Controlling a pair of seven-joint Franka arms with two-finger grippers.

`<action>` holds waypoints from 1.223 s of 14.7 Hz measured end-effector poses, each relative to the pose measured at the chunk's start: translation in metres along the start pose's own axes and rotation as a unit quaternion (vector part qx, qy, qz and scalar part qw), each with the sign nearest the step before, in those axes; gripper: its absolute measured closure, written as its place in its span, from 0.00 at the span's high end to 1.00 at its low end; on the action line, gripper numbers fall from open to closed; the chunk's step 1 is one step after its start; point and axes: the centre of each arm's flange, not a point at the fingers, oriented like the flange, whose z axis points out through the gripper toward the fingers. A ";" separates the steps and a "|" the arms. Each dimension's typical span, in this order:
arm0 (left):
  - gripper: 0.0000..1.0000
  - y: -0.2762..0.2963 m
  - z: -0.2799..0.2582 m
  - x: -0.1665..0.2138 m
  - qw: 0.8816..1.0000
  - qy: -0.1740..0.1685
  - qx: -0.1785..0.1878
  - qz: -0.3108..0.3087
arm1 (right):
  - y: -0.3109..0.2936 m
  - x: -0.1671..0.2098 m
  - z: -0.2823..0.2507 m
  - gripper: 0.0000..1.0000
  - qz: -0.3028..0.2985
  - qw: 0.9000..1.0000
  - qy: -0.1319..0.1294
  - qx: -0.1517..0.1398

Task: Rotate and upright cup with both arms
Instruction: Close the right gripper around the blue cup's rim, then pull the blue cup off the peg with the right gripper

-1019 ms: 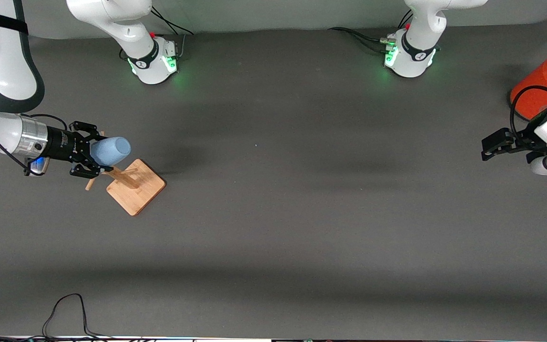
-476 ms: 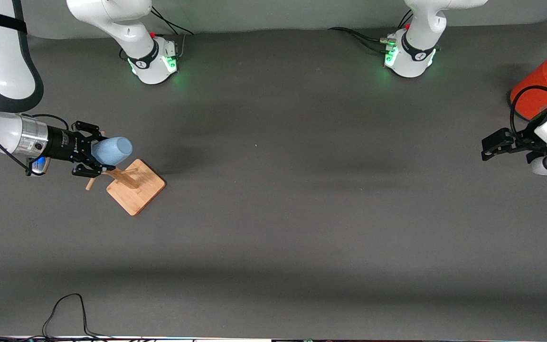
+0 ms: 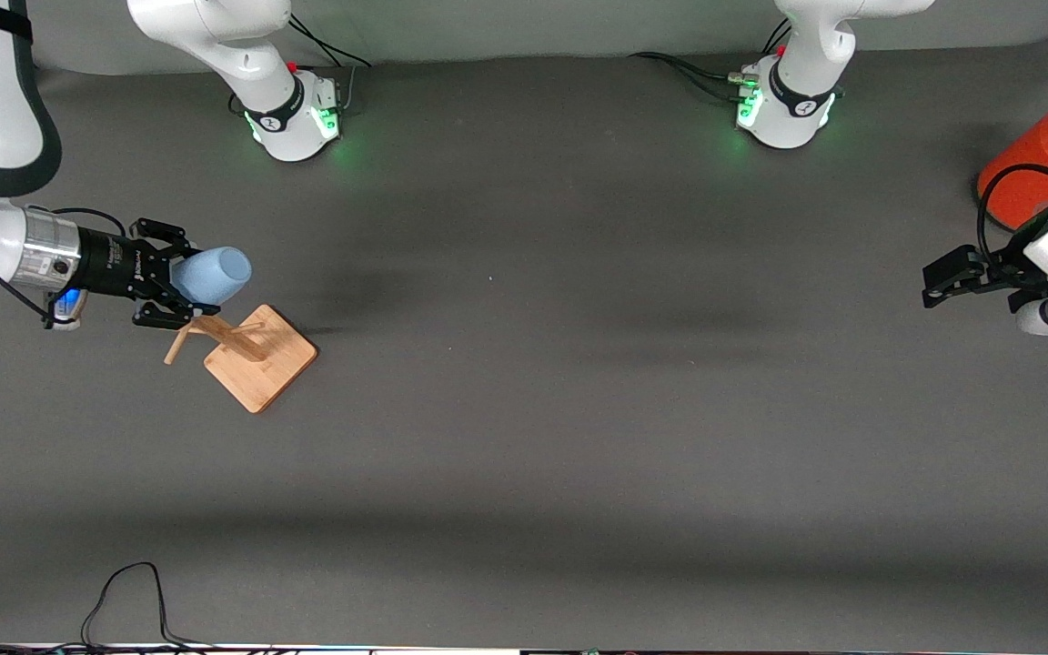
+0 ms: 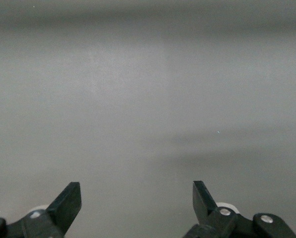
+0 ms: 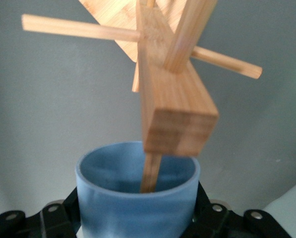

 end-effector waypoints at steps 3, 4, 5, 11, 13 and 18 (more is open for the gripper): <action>1.00 0.000 0.000 0.000 1.000 0.000 0.000 0.000 | 0.001 -0.014 -0.012 0.83 -0.009 1.000 -0.012 0.013; 1.00 0.000 0.000 0.000 1.000 0.000 0.000 0.000 | 0.000 -0.023 -0.014 0.83 -0.017 1.000 -0.012 0.016; 1.00 0.000 0.000 0.000 1.000 0.000 0.000 0.000 | -0.002 -0.034 -0.016 0.83 -0.026 0.999 -0.012 0.019; 1.00 0.000 0.000 0.000 1.000 0.000 0.000 0.000 | -0.021 -0.149 -0.013 0.83 -0.059 0.998 0.004 0.034; 1.00 0.000 0.000 0.000 1.000 0.000 0.000 0.000 | -0.023 -0.197 0.003 0.83 -0.064 0.997 0.011 0.047; 1.00 0.000 0.001 0.000 1.000 -0.001 0.000 0.000 | -0.019 -0.277 0.047 0.83 -0.071 0.995 0.035 0.064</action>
